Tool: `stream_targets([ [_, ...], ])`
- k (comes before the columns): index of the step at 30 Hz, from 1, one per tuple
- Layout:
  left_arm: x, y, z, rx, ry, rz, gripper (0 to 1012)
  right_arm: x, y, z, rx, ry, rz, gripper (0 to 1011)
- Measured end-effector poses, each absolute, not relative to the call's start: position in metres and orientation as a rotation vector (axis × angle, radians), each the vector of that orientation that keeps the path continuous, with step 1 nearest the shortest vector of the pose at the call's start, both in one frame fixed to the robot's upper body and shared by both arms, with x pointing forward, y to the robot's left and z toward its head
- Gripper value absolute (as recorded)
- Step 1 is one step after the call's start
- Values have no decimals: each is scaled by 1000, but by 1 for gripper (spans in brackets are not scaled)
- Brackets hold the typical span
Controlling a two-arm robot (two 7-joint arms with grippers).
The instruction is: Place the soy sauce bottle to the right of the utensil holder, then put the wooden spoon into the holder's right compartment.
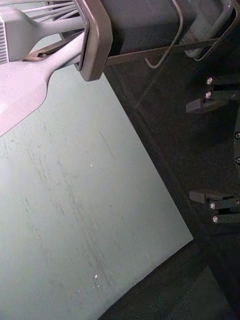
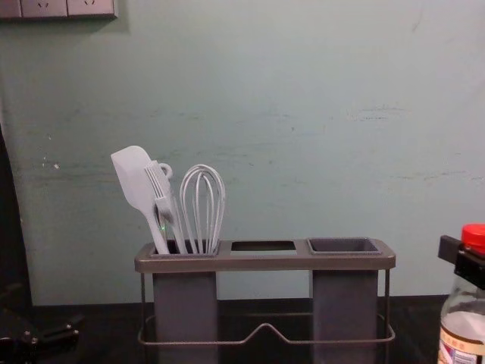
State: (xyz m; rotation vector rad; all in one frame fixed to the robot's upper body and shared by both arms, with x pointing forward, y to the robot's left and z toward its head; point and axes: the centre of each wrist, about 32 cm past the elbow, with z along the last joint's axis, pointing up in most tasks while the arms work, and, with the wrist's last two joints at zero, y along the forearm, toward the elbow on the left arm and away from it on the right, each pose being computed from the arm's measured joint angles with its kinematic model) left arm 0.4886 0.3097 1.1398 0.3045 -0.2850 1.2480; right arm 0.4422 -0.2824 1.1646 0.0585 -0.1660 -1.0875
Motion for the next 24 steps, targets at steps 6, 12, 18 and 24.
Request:
stream_targets([
  [6,489,310,1140,304,-285,1248,1000,463,-286,1163,49,-176,-1073,382],
  [12,489,310,1140,304,-285,1248,1000,480,-291,1159,46,-172,-1057,382],
  [18,489,310,1140,304,-285,1248,1000,494,-293,1154,80,-153,-1042,382],
  [24,489,310,1140,304,-285,1248,1000,498,-293,1151,93,-145,-1035,382],
])
